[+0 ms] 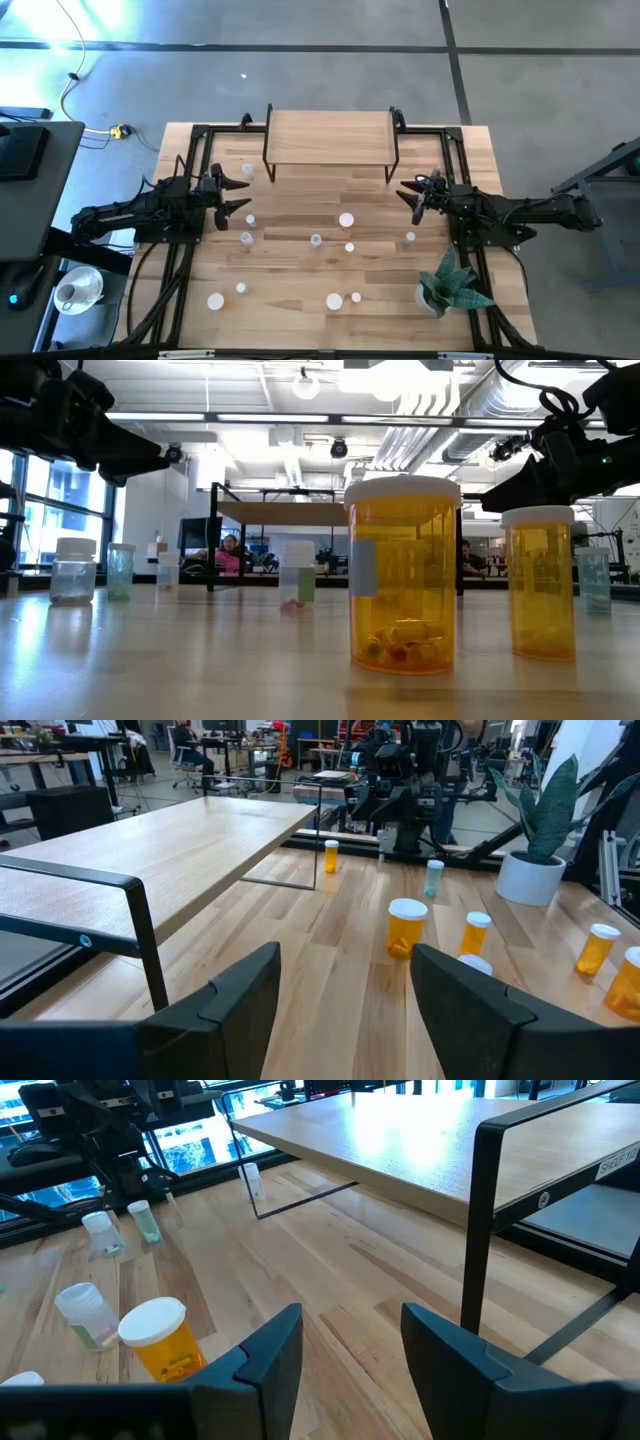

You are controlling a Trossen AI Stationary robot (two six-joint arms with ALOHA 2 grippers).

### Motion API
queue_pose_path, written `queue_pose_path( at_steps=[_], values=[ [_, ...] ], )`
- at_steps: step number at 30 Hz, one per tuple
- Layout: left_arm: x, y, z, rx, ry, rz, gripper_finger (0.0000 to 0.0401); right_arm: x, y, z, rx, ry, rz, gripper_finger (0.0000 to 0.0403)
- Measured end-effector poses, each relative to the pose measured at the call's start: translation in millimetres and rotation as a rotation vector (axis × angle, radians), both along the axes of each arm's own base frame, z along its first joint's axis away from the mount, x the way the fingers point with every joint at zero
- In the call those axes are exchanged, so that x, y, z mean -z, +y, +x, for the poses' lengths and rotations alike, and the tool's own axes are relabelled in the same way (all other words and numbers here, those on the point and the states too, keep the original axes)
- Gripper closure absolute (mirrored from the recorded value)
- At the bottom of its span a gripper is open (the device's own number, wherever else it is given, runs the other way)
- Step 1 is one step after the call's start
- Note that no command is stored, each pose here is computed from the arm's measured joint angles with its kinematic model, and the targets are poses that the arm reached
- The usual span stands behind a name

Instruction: Pick and place medicine bottles onto shelf by color

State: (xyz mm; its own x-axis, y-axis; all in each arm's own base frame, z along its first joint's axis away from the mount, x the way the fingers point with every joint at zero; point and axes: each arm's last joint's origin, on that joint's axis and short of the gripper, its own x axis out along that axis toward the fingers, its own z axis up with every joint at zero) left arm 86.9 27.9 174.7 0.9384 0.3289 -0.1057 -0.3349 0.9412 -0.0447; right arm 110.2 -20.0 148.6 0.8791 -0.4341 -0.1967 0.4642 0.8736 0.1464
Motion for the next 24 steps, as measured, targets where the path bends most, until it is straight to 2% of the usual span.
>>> queue_pose_path(
  at_steps=[24],
  values=[
    [0.0, 0.0, 0.0, 0.0, 0.0, 0.0, 0.0188, 0.0, 0.0, 0.0, 0.0, 0.0, 0.0, 0.024]
  ],
)
